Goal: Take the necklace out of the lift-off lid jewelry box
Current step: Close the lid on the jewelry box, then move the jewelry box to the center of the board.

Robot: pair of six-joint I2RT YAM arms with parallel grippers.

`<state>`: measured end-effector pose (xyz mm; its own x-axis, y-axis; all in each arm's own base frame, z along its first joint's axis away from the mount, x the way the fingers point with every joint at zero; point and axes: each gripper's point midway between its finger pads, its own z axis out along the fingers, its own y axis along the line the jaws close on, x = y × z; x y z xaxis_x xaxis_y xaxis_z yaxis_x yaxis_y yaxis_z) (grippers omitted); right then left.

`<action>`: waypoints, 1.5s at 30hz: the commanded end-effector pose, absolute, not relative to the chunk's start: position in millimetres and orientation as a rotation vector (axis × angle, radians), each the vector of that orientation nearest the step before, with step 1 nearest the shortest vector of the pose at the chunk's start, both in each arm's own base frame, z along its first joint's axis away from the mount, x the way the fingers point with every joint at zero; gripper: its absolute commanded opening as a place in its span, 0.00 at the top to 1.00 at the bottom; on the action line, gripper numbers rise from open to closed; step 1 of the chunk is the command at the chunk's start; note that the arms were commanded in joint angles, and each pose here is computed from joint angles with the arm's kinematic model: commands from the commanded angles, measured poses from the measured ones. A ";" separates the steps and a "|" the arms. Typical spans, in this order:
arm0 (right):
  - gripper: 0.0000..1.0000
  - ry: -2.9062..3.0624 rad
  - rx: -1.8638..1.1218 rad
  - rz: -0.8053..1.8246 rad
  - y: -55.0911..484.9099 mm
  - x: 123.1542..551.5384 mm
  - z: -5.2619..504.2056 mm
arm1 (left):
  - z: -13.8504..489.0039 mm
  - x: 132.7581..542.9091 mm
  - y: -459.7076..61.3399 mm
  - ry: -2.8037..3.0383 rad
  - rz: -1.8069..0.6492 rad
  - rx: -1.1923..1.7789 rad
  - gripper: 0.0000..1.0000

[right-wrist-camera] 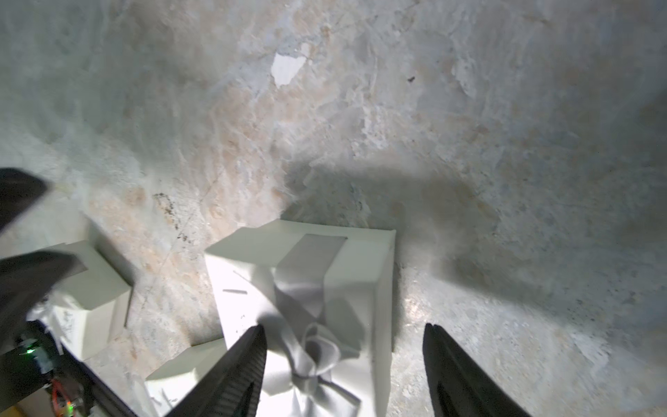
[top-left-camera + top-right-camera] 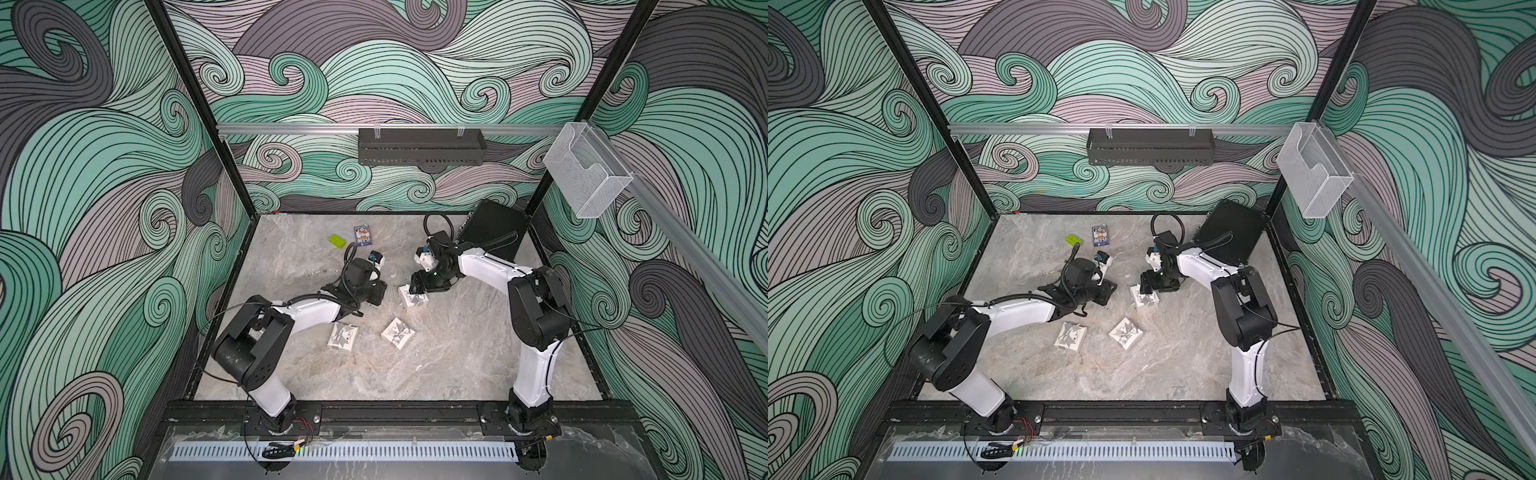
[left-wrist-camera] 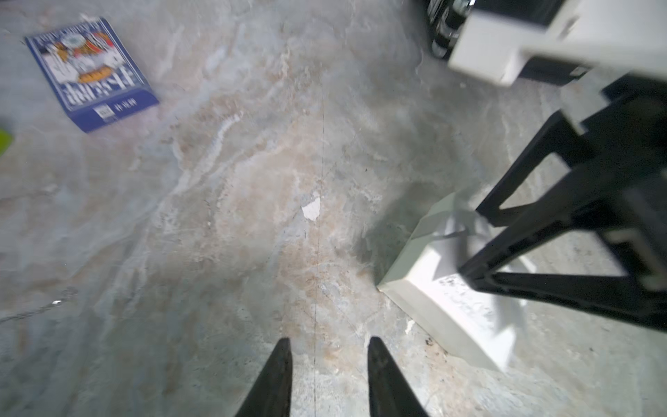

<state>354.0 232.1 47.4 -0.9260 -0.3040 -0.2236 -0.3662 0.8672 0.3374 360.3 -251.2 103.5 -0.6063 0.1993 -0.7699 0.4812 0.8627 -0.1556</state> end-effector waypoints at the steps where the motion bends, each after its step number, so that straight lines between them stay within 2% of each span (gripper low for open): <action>1: 0.28 2.923 -0.539 0.423 220.5 347.7 29.0 | 123.9 353.8 -237.8 2.225 -0.412 0.457 0.64; 8: 0.29 2.944 -0.547 0.332 210.5 343.1 18.9 | 165.2 342.2 -218.5 2.165 -0.384 0.421 0.63; 23: 0.30 2.946 -0.575 0.137 193.7 340.7 11.4 | 182.4 326.1 -194.7 2.160 -0.331 0.385 0.63; 26: 0.22 2.923 -0.607 0.166 197.6 339.1 20.2 | 188.4 322.7 -191.9 2.162 -0.333 0.380 0.62; 31: 0.07 2.819 -0.679 0.360 221.3 338.4 51.9 | 197.7 317.0 -184.7 2.152 -0.331 0.368 0.61; 37: 0.05 2.780 -0.776 0.422 240.6 334.2 64.3 | 203.0 312.0 -178.1 2.137 -0.331 0.346 0.61; 45: 0.03 2.807 -0.797 0.221 248.6 338.9 47.5 | 202.8 308.9 -171.1 2.132 -0.310 0.328 0.60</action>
